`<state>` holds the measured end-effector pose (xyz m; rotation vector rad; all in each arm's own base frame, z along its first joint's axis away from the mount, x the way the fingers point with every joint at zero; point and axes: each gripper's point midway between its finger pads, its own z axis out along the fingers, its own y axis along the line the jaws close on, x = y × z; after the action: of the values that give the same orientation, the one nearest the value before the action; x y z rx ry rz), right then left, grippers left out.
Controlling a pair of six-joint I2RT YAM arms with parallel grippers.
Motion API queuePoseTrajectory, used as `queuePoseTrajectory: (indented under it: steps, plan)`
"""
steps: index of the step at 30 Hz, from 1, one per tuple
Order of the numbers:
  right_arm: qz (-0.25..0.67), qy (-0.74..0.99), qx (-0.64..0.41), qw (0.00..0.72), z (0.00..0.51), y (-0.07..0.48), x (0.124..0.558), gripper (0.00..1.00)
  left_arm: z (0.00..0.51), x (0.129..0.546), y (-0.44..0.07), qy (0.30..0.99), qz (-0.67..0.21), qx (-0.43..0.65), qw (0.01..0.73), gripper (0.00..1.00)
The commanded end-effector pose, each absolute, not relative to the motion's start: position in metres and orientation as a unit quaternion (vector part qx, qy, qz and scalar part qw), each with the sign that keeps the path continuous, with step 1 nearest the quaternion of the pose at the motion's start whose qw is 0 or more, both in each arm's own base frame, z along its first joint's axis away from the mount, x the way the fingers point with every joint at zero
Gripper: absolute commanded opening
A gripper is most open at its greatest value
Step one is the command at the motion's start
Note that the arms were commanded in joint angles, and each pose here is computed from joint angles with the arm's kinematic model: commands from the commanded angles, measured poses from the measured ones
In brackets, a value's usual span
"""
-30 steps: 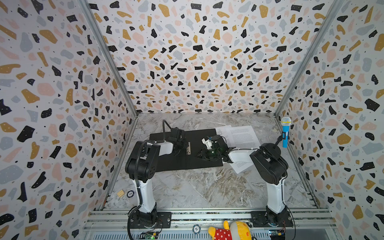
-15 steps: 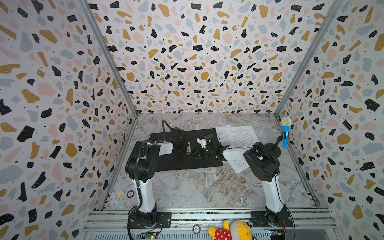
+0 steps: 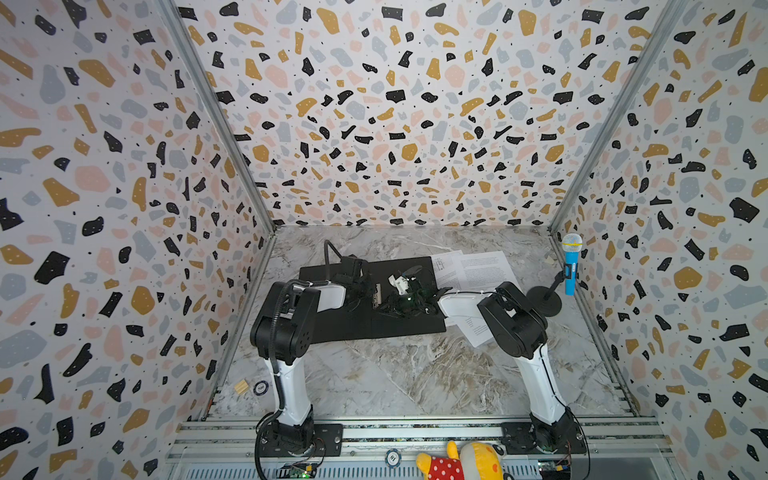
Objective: Put the files into the folder
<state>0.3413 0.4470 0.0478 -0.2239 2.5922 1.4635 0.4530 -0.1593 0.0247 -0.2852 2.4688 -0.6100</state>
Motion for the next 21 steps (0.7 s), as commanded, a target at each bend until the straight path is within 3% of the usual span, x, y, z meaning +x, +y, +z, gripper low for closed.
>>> queuePoseTrajectory:
  steps: [1, 21]
  plan:
    - [0.492, 0.863, -0.084, 0.083, 0.054, 0.452, 0.346, 0.2, 0.016, 0.444, -0.156, 0.929, -0.225, -0.102, 0.275, 0.06]
    - [0.492, 0.863, -0.075, 0.082, 0.044, 0.455, 0.366, 0.17, 0.016, 0.443, -0.156, 0.93, -0.223, -0.099, 0.274, 0.06]
